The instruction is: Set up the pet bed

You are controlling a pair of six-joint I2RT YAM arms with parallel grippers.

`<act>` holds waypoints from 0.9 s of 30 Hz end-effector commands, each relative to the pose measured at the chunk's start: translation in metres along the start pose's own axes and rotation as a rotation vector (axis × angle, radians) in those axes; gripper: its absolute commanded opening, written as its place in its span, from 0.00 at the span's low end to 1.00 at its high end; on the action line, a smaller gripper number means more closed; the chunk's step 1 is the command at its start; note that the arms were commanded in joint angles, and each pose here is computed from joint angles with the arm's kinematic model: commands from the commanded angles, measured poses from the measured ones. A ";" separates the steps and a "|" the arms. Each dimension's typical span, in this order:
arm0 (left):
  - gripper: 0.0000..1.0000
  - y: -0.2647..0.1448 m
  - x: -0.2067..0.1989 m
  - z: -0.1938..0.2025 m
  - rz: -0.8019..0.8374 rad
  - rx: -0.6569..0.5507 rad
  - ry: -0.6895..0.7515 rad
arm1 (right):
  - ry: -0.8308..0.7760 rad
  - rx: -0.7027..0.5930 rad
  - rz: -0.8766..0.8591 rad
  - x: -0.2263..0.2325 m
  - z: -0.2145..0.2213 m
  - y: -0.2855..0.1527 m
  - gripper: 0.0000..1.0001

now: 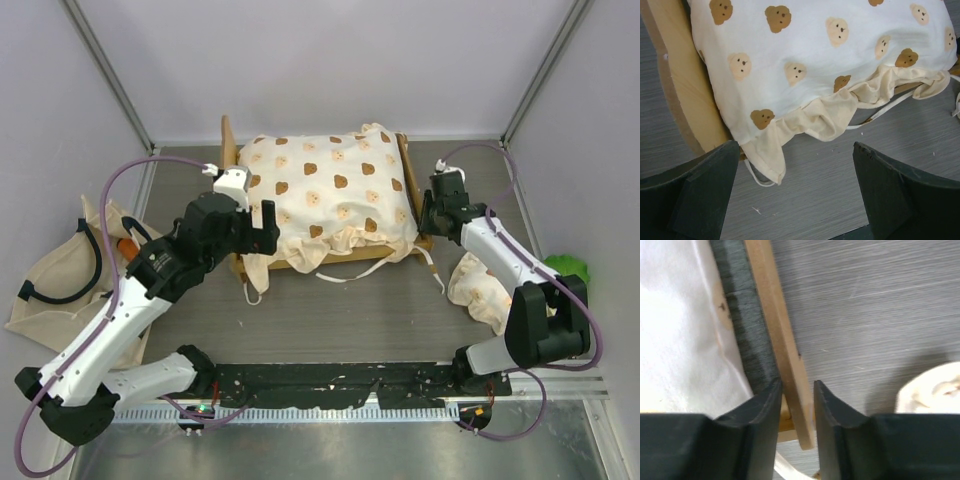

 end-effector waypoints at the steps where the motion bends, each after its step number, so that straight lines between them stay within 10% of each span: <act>1: 1.00 -0.014 0.005 -0.017 -0.017 -0.063 0.000 | 0.100 -0.157 0.066 -0.015 -0.052 -0.037 0.48; 8: 1.00 -0.026 0.038 -0.017 -0.204 -0.120 -0.060 | 0.219 -0.412 -0.259 0.061 -0.067 -0.127 0.56; 16: 1.00 -0.032 0.061 0.005 -0.308 -0.051 -0.163 | 0.010 -0.259 -0.565 0.263 0.034 -0.137 0.54; 27: 1.00 -0.047 0.072 0.005 -0.298 -0.090 -0.203 | -0.096 -0.243 -0.708 0.376 0.070 -0.147 0.54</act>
Point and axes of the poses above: each gripper's point midway between its finger pads, its own y axis out along the fingers, its own x axis along the line the jaws close on, z = x × y, the point moved 3 cm from there along -y, back along the fingers, and after that the axes turned 3 degrees about -y, right-handed, at the moved point
